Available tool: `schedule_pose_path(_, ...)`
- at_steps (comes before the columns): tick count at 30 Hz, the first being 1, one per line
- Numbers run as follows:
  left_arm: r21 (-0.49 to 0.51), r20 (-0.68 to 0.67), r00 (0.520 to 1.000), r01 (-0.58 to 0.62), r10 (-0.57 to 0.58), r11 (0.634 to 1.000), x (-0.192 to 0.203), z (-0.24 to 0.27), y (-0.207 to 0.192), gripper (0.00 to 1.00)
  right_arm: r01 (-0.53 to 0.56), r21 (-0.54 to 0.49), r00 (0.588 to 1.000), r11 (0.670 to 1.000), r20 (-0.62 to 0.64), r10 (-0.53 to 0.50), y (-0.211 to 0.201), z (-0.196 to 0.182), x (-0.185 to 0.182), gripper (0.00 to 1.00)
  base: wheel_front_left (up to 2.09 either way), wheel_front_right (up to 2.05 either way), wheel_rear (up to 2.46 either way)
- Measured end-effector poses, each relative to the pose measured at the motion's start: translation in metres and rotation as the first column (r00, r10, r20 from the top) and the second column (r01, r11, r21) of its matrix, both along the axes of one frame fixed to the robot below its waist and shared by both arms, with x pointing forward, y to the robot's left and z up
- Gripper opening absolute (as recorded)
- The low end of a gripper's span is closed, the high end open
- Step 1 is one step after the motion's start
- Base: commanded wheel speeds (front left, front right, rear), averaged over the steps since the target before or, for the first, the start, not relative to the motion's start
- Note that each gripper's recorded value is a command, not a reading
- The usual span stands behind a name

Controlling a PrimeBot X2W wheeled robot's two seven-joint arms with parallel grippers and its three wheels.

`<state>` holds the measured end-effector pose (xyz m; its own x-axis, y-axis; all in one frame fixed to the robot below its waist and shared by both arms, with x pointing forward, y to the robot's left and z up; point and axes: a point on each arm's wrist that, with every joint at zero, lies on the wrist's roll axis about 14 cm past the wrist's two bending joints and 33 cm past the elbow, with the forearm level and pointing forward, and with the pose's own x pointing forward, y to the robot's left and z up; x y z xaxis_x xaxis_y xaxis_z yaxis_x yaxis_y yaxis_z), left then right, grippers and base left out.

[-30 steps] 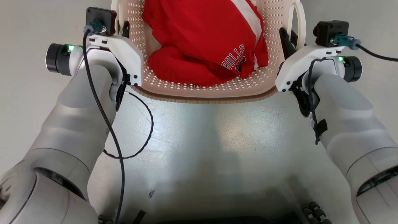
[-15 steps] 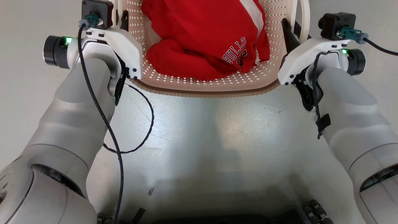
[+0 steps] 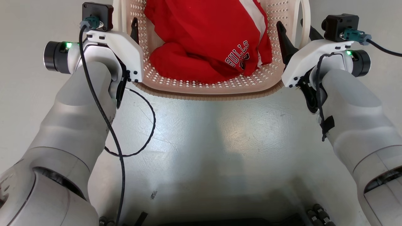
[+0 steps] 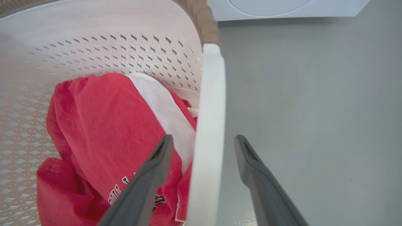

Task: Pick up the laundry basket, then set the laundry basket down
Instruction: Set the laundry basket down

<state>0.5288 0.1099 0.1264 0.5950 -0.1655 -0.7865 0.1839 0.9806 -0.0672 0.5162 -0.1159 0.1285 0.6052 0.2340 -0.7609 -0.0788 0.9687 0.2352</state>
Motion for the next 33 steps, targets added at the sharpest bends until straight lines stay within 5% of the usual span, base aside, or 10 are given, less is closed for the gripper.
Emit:
schedule_pose_path(17,-0.054,0.136,0.990,-0.037,0.044,0.998,0.023,0.060,-0.008,1.00,0.014,0.013,0.987,1.000,0.161,-0.016,-0.001,0.068,0.038,1.00,0.00,0.00,0.00)
schedule_pose_path(33,-0.210,0.387,0.908,-0.079,0.157,0.974,0.002,0.201,-0.014,1.00,0.039,-0.028,0.904,0.999,0.427,-0.023,-0.019,0.204,0.030,1.00,0.00,0.00,0.00)
